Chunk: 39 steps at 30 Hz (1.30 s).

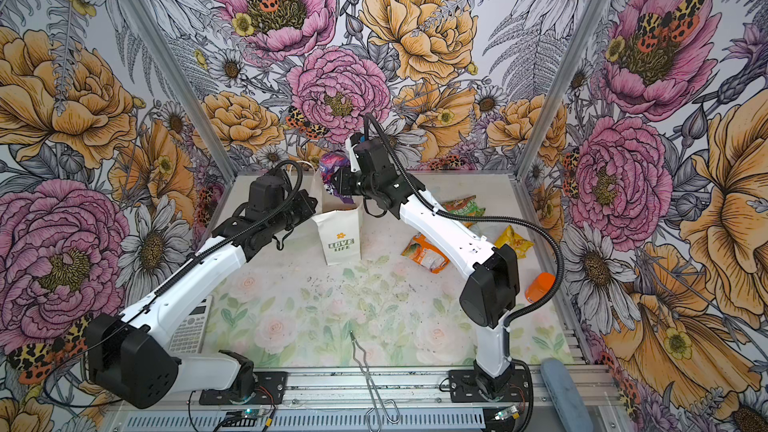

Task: Place the snacks into the paper bag
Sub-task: 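Carry the purple packet over the bag opening with the right gripper, then open the right gripper to drop the purple packet into the bag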

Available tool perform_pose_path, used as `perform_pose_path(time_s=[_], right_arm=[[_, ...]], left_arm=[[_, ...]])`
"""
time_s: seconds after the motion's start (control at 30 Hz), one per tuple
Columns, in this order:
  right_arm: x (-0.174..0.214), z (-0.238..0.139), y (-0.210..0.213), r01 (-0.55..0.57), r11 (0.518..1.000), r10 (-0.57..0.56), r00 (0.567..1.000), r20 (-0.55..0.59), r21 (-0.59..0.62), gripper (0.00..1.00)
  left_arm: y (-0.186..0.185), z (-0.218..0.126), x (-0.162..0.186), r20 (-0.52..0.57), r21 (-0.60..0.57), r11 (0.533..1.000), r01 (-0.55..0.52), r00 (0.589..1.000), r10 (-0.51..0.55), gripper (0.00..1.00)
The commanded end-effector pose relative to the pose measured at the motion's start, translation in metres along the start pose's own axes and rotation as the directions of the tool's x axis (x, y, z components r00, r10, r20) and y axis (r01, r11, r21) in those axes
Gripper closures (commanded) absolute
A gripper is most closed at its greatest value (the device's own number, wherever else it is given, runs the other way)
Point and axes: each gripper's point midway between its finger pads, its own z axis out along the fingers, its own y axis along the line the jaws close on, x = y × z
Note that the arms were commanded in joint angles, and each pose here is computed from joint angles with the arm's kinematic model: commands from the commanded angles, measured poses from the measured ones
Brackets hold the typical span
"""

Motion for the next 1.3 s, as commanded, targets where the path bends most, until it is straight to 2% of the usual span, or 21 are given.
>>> perform_pose_path(time_s=[0.0,0.47,0.77,0.93,1.07,1.27], right_arm=[[-0.011,-0.002,0.004,0.036,0.999,-0.037,0.999,0.028,0.018,1.0],[0.003,-0.014,-0.003,0.036,0.996,-0.032,0.998,-0.061,0.08,0.98],[0.004,-0.011,-0.006,0.034,0.994,-0.026,0.997,-0.077,0.102,0.81],[0.005,-0.009,-0.006,0.038,0.994,-0.029,0.996,-0.089,0.099,0.64],[0.004,-0.01,-0.004,0.044,0.995,-0.036,0.995,-0.092,0.094,0.6],[0.005,-0.01,-0.002,0.051,0.995,-0.043,0.994,-0.1,0.083,0.48]], left_arm=[[-0.007,-0.007,-0.003,0.02,0.037,0.999,0.003,1.0,-0.004,1.0],[-0.006,-0.006,-0.005,0.022,0.032,0.999,0.008,1.0,-0.009,1.0],[-0.007,-0.006,-0.006,0.023,0.034,0.999,0.008,1.0,-0.008,1.0],[-0.006,-0.004,-0.006,0.02,0.034,0.999,0.008,1.0,-0.009,1.0],[-0.005,-0.003,-0.005,0.015,0.031,0.999,0.008,1.0,-0.009,1.0],[-0.002,-0.005,-0.006,0.021,0.024,1.0,0.011,1.0,-0.011,1.0]])
